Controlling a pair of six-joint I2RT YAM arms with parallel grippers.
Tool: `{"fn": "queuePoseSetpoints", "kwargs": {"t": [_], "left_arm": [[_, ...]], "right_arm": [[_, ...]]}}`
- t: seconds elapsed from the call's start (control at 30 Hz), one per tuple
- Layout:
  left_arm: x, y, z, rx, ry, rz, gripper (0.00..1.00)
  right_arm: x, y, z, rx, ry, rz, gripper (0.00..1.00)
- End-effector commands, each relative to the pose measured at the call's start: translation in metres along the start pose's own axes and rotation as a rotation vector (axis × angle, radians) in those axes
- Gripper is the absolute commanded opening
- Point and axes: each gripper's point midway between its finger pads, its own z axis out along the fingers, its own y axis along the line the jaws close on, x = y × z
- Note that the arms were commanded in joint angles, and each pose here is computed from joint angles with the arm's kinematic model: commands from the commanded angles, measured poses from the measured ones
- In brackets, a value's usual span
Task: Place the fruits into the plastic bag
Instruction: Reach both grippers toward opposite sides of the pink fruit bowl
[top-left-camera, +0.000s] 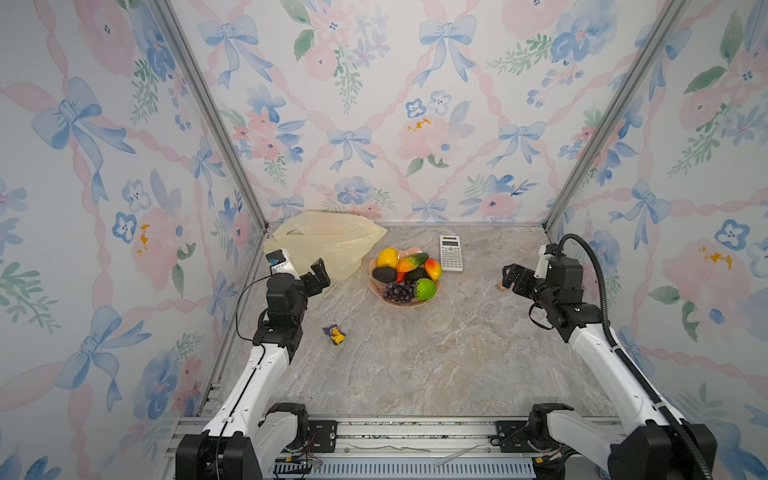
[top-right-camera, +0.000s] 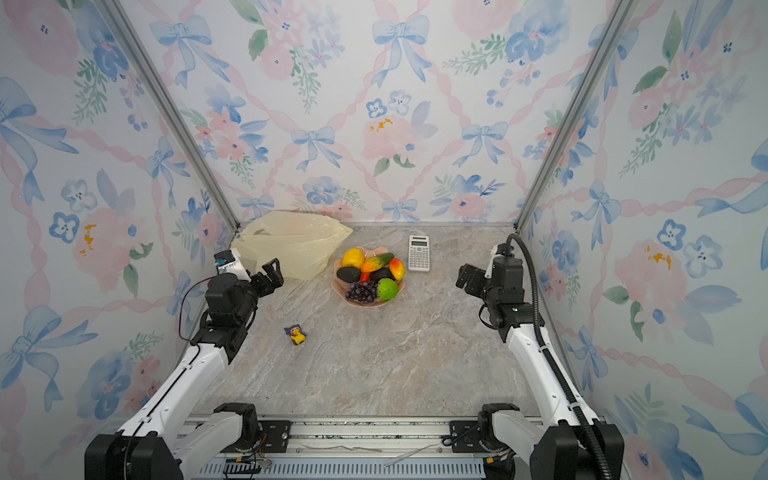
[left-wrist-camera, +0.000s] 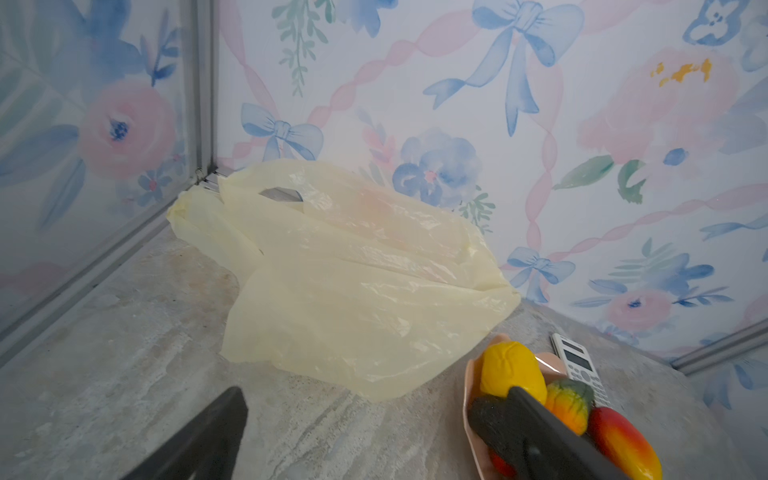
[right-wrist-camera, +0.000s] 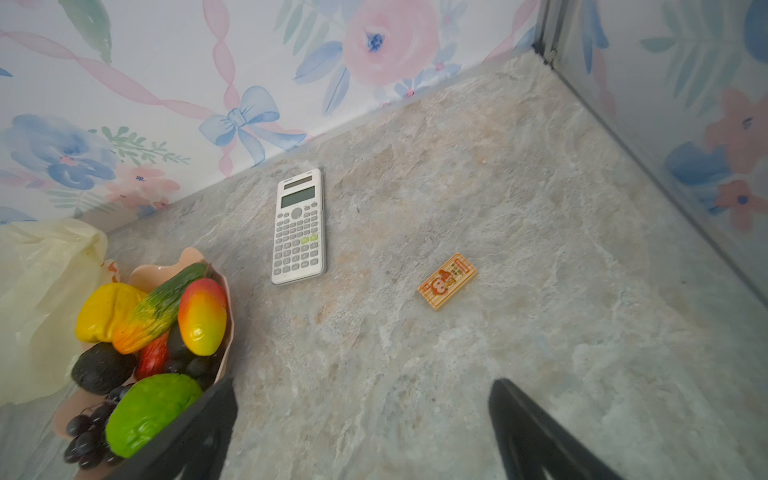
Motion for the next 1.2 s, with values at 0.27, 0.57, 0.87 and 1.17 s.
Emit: {"fn": "queuePoseSetpoints", "kwargs": {"t": [0.27, 0.57, 0.87, 1.17], "left_arm": [[0.078, -0.066, 0.001, 0.278, 0.454, -0.297, 0.96], [0.127, -0.080, 0.031, 0.282, 0.615, -0.285, 0.78], [0.147, -0.079, 0.061, 0.263, 0.651, -0.297, 0.71], [0.158, -0.080, 0.074, 0.256, 0.672, -0.293, 0.70]], "right_arm": [[0.061, 0.066, 0.008, -0.273, 0.339, 0.172, 0.78], [0.102, 0.102, 0.049, -0.330, 0.503, 0.126, 0.59], [0.123, 0.127, 0.087, -0.347, 0.585, 0.103, 0.49], [0.134, 0.137, 0.116, -0.333, 0.612, 0.134, 0.45]]}}
